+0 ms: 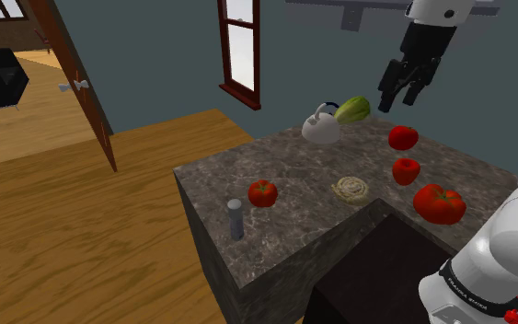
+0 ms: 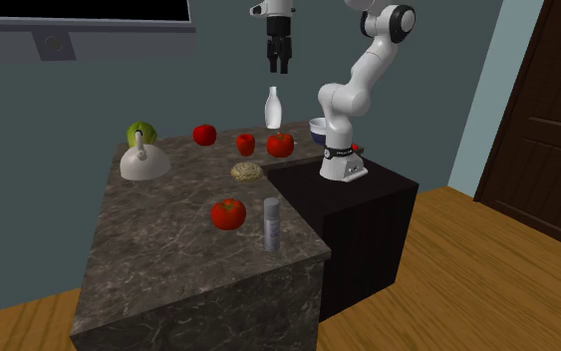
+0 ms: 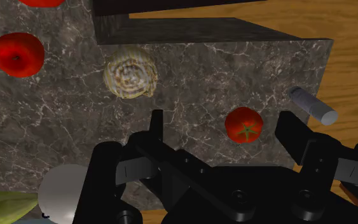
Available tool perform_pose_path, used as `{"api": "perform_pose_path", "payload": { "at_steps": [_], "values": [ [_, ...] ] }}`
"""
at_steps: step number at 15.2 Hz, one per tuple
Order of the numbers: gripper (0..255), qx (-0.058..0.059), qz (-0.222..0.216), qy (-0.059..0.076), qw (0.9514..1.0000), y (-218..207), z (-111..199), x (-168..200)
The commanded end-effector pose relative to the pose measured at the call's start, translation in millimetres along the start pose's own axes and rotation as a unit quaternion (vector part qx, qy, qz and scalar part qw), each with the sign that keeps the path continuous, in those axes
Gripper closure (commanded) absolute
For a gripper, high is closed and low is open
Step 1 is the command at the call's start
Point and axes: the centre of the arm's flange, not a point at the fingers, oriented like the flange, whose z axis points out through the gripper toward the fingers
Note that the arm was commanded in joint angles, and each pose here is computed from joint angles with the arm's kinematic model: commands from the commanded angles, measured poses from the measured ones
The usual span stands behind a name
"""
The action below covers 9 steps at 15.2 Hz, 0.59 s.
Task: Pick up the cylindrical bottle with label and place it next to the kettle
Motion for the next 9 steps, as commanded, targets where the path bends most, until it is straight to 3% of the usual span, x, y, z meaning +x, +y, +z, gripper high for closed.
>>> {"api": "perform_pose_path", "payload": {
  "at_steps": [1,9],
  "values": [
    [0,0.000,0.000,0.000,1.0000,0,0,0],
    [0,-0.004,-0.007,0.000,1.0000,-76,65,37]
  ]
}}
